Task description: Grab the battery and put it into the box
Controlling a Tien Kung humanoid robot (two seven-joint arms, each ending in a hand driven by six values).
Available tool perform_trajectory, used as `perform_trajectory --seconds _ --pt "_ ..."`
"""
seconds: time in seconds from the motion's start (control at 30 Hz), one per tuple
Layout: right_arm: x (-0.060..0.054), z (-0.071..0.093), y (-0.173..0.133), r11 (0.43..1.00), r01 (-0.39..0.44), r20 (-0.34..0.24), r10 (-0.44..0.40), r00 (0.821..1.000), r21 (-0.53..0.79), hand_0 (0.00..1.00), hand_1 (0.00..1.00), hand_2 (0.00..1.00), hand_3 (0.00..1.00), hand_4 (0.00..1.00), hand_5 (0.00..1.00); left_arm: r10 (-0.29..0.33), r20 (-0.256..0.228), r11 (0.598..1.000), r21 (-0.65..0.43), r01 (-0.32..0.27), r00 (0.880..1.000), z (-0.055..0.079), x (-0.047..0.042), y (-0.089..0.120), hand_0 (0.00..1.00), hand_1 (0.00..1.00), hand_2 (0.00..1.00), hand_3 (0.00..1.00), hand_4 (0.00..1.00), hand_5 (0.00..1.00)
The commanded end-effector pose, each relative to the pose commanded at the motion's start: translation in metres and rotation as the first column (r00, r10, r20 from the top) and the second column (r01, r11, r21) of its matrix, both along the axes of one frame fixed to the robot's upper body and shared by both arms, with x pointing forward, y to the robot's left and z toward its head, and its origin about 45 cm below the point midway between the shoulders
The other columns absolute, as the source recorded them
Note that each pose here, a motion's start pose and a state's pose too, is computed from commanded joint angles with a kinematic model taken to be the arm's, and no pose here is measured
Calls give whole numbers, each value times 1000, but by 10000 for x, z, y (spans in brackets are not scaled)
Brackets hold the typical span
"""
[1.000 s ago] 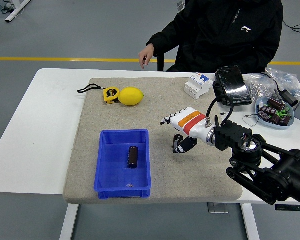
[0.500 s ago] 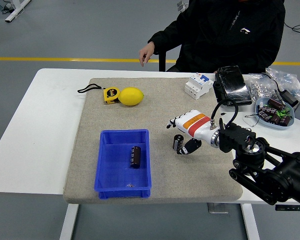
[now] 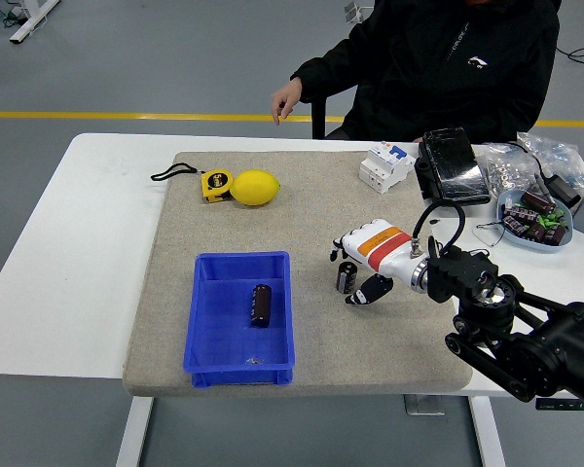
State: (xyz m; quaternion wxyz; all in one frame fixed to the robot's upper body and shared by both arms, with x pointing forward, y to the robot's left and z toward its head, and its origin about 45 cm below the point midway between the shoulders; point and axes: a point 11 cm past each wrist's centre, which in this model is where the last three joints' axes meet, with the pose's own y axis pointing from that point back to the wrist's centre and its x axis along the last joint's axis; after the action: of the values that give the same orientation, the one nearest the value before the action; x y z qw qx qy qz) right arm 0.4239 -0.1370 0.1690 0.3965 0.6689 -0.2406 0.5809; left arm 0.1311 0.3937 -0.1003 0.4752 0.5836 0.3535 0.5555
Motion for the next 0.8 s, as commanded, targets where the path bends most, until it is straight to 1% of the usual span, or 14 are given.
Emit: perform_trajectory --seconds 0.13,0.17,0.33,0.37,0.8 --pt "6 6 -7 1000 3 1 -3 1000 4 400 487 549 603 991 227 0 1 1000 0 0 1000 1 1 1 735 698 655 585 632 538" --pt "7 1 -9 1000 4 0 -4 1000 2 382 457 517 558 955 204 1 1 1000 0 -1 1000 0 0 1 734 698 654 584 632 539" --pt "9 -27 -20 1000 9 -5 -9 1000 -1 382 457 517 558 955 204 0 1 1000 0 0 1000 0 3 -2 734 698 654 584 632 539" --pt "9 -31 -21 1000 10 -5 -10 1000 -2 379 447 502 530 930 187 0 1 1000 0 0 1000 0 4 -2 734 698 654 584 632 538" --pt "12 -40 -33 1000 10 1 -10 1000 -11 368 428 487 507 907 182 -2 0 1000 -2 2 1000 -2 3 -9 734 699 654 584 633 538"
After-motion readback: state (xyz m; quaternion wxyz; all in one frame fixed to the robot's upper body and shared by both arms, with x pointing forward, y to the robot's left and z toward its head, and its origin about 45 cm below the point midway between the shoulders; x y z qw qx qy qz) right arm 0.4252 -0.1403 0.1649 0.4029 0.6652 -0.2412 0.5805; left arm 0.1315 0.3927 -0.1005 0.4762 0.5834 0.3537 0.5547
